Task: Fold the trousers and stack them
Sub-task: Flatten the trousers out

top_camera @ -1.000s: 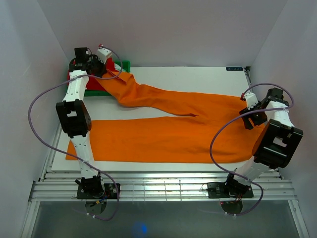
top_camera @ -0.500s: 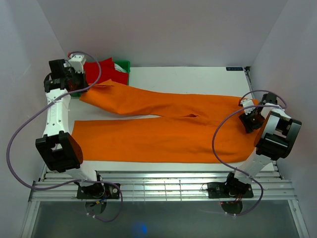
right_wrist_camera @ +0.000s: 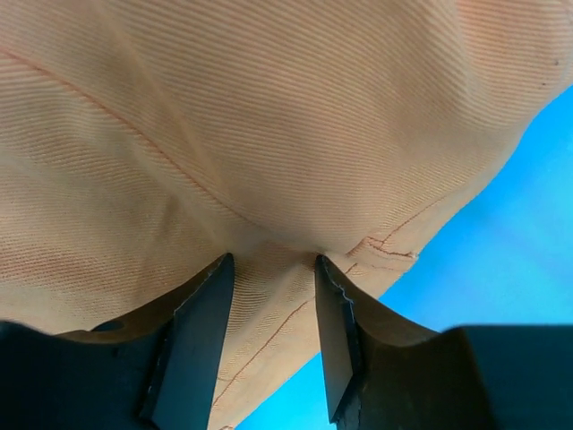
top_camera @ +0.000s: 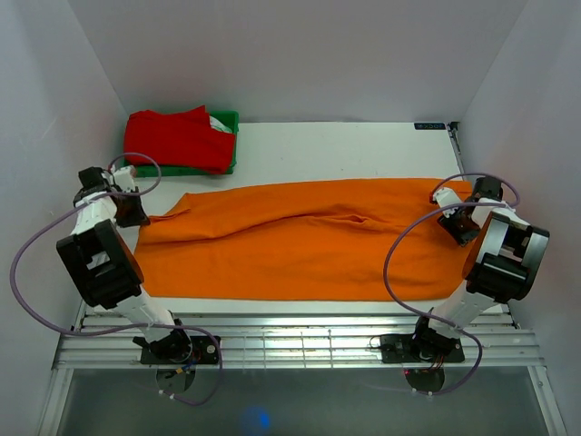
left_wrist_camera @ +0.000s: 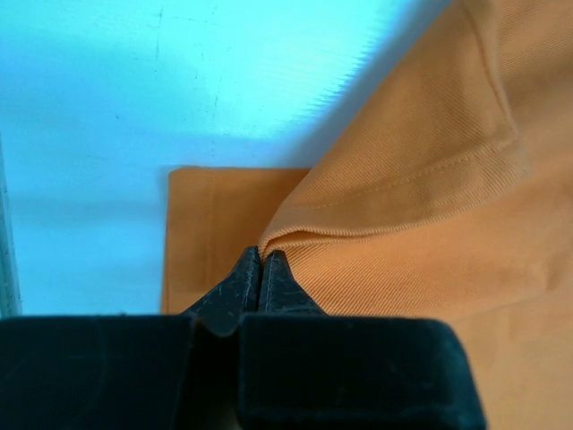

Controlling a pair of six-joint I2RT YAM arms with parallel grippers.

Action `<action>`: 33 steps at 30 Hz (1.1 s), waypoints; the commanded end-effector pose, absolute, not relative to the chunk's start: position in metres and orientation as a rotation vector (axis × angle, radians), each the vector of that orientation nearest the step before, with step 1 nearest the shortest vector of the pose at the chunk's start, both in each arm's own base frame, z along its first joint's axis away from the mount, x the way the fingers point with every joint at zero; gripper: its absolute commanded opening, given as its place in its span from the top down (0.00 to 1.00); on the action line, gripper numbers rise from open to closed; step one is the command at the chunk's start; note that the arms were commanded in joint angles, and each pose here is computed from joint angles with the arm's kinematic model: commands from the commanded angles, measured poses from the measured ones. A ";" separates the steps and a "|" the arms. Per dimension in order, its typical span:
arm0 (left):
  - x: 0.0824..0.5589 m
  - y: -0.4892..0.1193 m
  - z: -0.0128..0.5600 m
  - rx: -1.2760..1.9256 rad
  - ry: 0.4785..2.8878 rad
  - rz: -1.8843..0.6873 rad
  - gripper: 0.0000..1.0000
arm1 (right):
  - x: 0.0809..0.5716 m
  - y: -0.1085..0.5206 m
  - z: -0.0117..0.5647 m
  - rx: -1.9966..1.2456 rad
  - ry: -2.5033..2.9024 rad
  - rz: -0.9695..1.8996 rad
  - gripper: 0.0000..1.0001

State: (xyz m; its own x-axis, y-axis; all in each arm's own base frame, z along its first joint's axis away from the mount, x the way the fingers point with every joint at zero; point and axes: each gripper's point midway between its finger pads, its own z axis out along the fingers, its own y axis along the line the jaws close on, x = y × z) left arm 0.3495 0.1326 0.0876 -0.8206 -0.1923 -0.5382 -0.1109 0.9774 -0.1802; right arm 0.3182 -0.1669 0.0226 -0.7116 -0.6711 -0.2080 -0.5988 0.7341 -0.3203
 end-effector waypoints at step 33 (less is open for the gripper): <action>0.408 0.019 0.089 0.463 2.664 0.092 0.39 | 0.429 -0.186 0.106 -0.969 2.516 -0.198 0.28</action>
State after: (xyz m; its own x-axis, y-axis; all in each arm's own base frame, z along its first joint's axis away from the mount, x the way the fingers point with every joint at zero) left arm 0.4057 -0.0042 0.0830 -0.8036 0.3874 -0.4519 0.4192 0.9073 0.0325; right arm 0.4128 -0.1780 0.0846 -0.6950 -0.6205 -0.3632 -0.5894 0.7810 -0.2065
